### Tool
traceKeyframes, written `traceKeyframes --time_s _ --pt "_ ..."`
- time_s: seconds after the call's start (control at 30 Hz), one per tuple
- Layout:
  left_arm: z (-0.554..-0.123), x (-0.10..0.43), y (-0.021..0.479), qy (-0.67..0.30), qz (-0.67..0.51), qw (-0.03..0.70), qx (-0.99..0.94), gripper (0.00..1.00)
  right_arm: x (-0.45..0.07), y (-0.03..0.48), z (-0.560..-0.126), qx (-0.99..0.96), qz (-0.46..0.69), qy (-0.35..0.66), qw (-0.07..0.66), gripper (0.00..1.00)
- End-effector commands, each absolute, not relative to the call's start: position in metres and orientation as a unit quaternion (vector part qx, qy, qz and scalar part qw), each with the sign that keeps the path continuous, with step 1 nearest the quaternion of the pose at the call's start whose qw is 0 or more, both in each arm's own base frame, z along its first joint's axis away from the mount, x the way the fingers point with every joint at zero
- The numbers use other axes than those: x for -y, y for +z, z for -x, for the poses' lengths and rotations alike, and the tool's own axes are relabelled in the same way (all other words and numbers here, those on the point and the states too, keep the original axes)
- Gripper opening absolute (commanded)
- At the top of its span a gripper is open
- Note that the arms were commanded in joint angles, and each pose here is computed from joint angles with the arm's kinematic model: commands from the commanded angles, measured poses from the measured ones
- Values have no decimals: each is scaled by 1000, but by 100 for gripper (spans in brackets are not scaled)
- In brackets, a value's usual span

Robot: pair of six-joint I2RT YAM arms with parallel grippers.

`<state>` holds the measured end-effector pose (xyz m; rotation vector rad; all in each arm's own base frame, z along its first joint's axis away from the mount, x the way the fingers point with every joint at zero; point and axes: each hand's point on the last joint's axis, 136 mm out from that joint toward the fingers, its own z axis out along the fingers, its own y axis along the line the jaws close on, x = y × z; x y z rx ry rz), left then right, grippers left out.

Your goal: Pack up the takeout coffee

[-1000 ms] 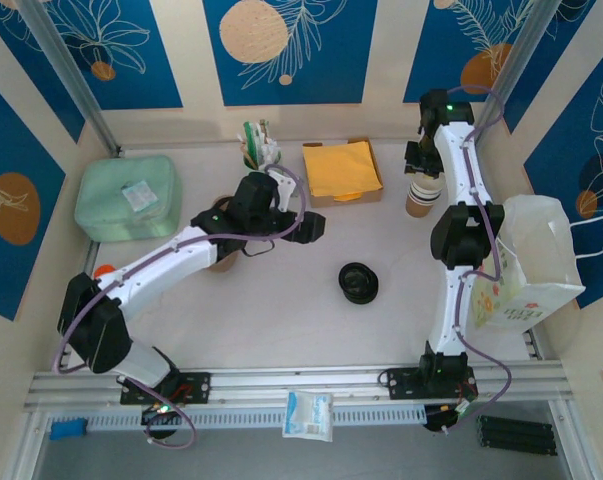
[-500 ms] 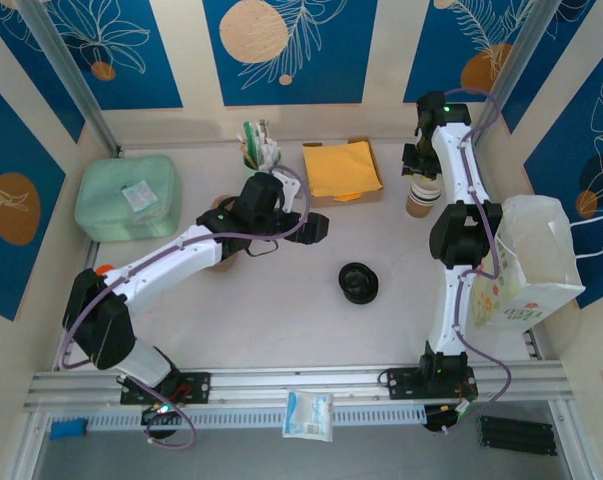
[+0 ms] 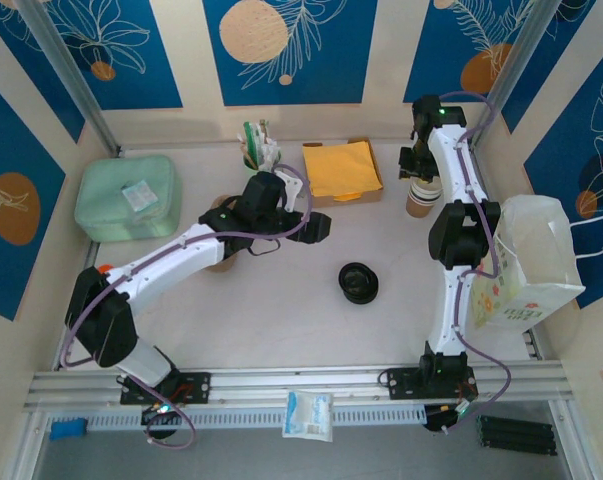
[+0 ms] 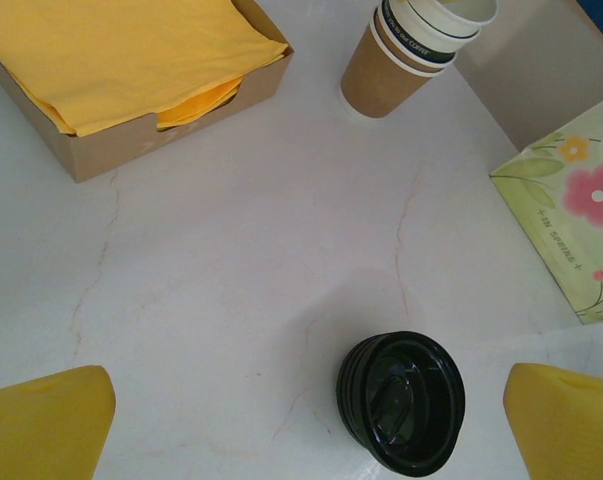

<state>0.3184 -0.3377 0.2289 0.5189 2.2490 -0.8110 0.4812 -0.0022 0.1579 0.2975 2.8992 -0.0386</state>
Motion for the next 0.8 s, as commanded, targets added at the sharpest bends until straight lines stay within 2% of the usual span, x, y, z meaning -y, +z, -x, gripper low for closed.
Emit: traceKeyframes --time_s 0.0,0.2,0.47,0.77 --pt "-318 347 244 -321 -208 348 -856 100 0 165 -478 -989 -94 -13 117 29" --pt "-318 347 244 -321 -208 349 -856 99 1 161 -476 -990 -89 -17 111 0" --pt "-316 348 245 -320 -210 349 -855 99 -16 173 -467 -991 -67 -13 118 0" --pt "-313 347 246 -319 -210 351 -855 99 -70 178 -438 -992 -6 -14 122 0"
